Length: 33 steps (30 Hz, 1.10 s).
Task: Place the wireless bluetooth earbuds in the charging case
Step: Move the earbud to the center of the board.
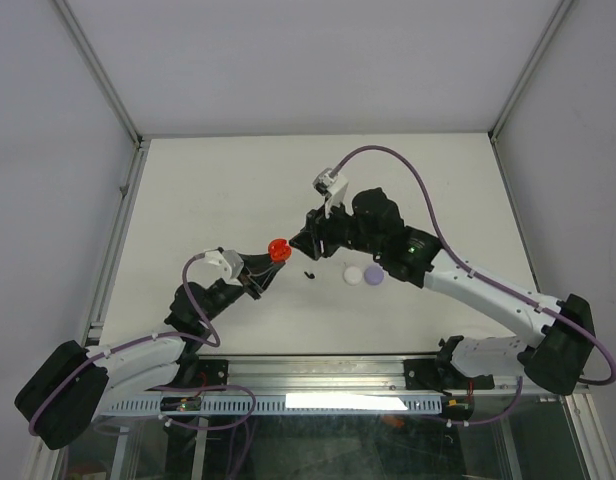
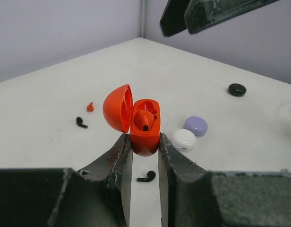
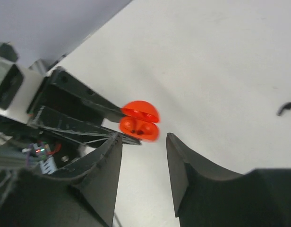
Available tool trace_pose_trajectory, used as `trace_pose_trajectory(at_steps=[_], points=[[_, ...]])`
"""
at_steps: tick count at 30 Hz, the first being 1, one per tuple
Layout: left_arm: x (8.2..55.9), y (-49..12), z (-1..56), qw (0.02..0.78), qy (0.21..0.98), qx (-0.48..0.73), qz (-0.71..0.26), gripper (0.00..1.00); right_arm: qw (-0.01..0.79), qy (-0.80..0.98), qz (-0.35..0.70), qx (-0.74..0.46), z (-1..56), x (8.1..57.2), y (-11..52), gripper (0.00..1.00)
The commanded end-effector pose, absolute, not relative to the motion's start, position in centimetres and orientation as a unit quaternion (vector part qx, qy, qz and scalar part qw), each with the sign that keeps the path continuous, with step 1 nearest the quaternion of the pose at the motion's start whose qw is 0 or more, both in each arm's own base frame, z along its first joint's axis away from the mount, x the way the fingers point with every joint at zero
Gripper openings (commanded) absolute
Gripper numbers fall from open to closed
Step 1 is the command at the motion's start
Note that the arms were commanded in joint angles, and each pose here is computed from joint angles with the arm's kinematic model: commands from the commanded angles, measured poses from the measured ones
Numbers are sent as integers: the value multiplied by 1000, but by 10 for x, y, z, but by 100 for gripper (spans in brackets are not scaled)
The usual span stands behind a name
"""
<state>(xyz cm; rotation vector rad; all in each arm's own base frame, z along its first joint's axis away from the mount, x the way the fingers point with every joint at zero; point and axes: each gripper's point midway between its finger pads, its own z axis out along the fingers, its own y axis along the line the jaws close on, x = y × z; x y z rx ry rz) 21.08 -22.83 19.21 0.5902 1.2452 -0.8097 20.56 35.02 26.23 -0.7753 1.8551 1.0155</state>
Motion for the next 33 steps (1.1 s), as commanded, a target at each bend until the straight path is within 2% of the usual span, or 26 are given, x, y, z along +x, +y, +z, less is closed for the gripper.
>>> trace_pose_trajectory(at_steps=[1,8,18,33], points=[[235,-213,195,711,591,196,-326,0,502,766,288,-279,268,264,310,46],[242,-206,190,713,605,176,-308,0,491,803,223,-253,219,342,271,47],[243,-207,188,711,608,182,-304,0,457,804,245,-290,169,423,268,47],[242,-209,185,707,609,192,-304,0,398,829,264,-291,85,492,296,47]])
